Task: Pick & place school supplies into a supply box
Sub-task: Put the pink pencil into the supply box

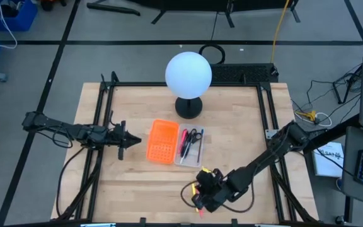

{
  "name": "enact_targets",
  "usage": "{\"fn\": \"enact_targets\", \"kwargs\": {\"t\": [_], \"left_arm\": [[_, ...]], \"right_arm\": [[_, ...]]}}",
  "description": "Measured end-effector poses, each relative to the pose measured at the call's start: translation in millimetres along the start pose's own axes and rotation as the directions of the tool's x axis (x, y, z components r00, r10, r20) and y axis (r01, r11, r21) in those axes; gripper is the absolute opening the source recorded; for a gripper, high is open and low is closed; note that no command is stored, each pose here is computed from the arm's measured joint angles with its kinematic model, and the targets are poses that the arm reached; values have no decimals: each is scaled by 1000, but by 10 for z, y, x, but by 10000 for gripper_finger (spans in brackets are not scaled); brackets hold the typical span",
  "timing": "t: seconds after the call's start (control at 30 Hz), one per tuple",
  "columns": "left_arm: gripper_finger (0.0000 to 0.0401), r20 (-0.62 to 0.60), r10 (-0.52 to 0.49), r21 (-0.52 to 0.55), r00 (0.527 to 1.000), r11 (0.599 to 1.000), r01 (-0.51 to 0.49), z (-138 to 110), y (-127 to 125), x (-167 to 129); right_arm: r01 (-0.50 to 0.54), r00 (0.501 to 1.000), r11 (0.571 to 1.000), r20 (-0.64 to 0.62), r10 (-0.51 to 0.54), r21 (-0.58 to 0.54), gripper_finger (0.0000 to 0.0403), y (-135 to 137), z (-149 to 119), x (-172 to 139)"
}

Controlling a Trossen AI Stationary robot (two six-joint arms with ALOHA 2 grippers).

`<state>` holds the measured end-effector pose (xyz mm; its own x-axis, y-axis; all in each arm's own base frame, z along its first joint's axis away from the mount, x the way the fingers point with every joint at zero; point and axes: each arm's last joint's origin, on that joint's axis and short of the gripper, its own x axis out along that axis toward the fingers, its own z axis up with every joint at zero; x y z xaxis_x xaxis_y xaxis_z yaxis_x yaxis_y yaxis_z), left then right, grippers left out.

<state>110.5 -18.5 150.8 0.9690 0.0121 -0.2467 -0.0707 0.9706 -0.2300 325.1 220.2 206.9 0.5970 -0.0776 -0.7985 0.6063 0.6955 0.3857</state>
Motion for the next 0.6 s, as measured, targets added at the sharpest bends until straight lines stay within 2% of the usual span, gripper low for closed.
{"fn": "enact_targets", "kwargs": {"t": [0.13, 0.27, 0.6], "left_arm": [[35, 13, -1, 4, 1000, 1000, 1, 12, -3, 0], [35, 25, 0, 43, 1000, 999, -1, 23, -5, 0], [35, 77, 65, 85, 995, 994, -72, 59, 8, -3]], "right_arm": [[113, 992, 993, -64, -111, 33, 0, -144, 100, 128], [160, 980, 986, -129, -154, 37, 11, -249, 159, 184], [205, 950, 971, -266, -166, 125, 105, -466, 217, 370]]}}
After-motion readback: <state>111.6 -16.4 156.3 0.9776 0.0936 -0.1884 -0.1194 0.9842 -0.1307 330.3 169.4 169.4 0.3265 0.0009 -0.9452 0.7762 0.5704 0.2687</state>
